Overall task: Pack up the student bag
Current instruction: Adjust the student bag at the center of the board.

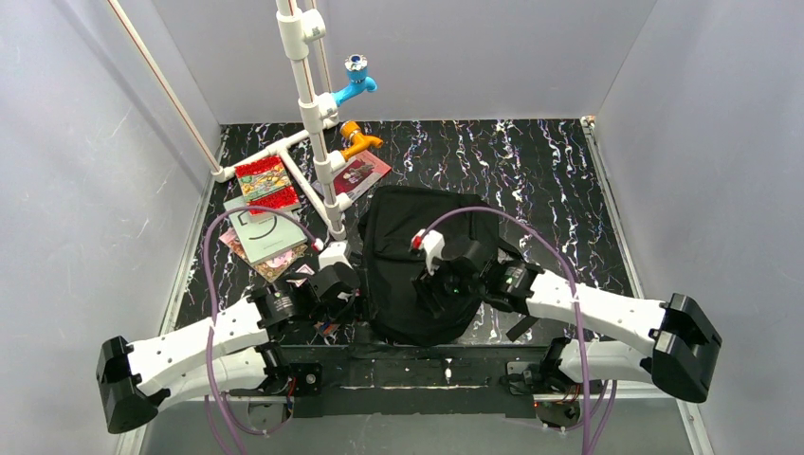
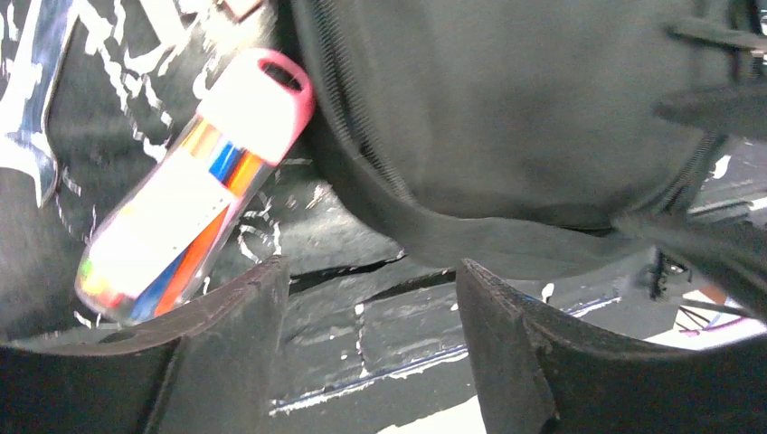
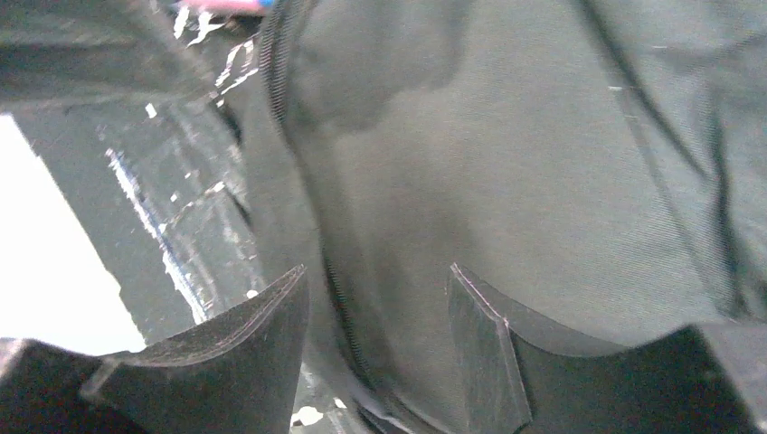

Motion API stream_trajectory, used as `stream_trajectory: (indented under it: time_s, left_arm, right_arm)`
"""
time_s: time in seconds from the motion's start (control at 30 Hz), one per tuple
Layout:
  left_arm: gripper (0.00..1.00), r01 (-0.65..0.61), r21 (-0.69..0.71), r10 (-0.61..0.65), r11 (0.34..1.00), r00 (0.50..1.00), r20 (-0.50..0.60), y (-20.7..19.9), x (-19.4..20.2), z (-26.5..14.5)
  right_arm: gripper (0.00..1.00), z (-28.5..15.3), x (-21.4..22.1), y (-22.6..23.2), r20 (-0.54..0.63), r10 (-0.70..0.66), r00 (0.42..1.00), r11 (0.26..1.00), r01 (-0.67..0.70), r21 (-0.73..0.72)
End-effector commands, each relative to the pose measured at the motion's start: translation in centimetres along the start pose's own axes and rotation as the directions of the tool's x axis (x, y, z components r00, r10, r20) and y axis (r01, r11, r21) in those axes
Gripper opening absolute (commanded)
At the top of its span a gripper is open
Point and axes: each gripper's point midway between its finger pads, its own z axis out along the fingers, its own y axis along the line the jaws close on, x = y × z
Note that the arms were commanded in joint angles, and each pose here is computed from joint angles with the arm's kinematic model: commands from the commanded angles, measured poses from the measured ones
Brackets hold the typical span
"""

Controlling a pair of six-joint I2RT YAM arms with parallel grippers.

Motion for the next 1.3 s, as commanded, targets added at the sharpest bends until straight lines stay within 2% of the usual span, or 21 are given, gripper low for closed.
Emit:
stream_trajectory:
  time_s: [0.0, 0.13, 0.17, 0.37, 0.47, 0.6, 0.67, 0.77, 0.93, 1.0, 1.03, 1.13, 1.27]
  left_arm:
    - [0.61, 0.126, -0.009, -0.126, 0.992, 0.991, -0.037, -0.1, 0.7, 0.5]
    - [0.52, 0.127, 0.023, -0.125, 0.992, 0.988, -0.087, -2.1, 0.4, 2.8]
    - [0.47, 0.128, 0.024, -0.125, 0.991, 0.987, -0.100, -2.5, 0.2, 3.5]
    - [0.26, 0.086, 0.046, -0.078, 0.995, 0.986, -0.150, -5.9, -2.0, 7.0]
    - [0.19, 0.049, 0.071, -0.038, 0.996, 0.988, -0.147, -7.9, -3.9, 8.2]
    - [0.21, 0.000, 0.118, 0.016, 0.993, 0.991, -0.136, -10.4, -6.5, 9.4]
    - [0.30, -0.003, 0.149, 0.025, 0.989, 0.988, -0.149, -11.0, -6.8, 9.5]
    - [0.53, 0.011, 0.190, 0.013, 0.982, 0.992, -0.124, -10.8, -6.7, 8.3]
    - [0.72, 0.089, 0.208, -0.055, 0.974, 0.985, -0.164, -8.6, -4.2, 4.9]
    - [0.73, 0.141, 0.181, -0.107, 0.973, 0.977, -0.186, -7.4, -3.2, 3.8]
    - [0.71, 0.182, 0.153, -0.150, 0.971, 0.968, -0.202, -6.5, -2.4, 3.6]
    - [0.55, 0.320, 0.150, -0.281, 0.936, 0.931, -0.231, -6.2, -1.3, 3.3]
    - [0.51, 0.406, 0.137, -0.360, 0.904, 0.893, -0.271, -6.6, -0.6, 4.0]
  right_arm:
    - [0.64, 0.8, 0.4, 3.6, 0.041, -0.077, 0.996, 0.989, 0.082, -0.120]
    - [0.62, 1.0, 1.8, 3.9, 0.035, -0.043, 0.998, 0.992, 0.047, -0.121]
    - [0.60, 1.0, 2.1, 3.9, 0.035, -0.024, 0.999, 0.992, 0.028, -0.123]
    - [0.40, 0.7, 3.4, 3.4, 0.064, 0.067, 0.996, 0.993, -0.060, -0.105]
    - [0.25, 0.6, 3.1, 3.3, 0.092, 0.092, 0.992, 0.992, -0.083, -0.099]
    - [0.16, 0.7, 2.2, 3.9, 0.137, 0.140, 0.981, 0.984, -0.121, -0.133]
    - [0.11, 0.9, 1.6, 3.9, 0.164, 0.153, 0.975, 0.982, -0.132, -0.133]
    - [0.06, 1.0, 0.5, 3.9, 0.201, 0.138, 0.970, 0.985, -0.113, -0.129]
    - [0.05, 1.3, -0.7, 3.4, 0.267, 0.058, 0.962, 0.995, -0.035, -0.091]
    - [0.04, 1.5, -0.7, 2.8, 0.284, 0.032, 0.958, 0.998, -0.015, -0.062]
    - [0.01, 1.6, -0.6, 2.4, 0.297, 0.018, 0.955, 0.999, -0.006, -0.043]
    - [0.01, 1.6, -0.7, 1.8, 0.329, -0.016, 0.944, 1.000, 0.022, -0.013]
    - [0.01, 1.3, -1.2, 1.7, 0.347, -0.054, 0.936, 0.998, 0.058, -0.001]
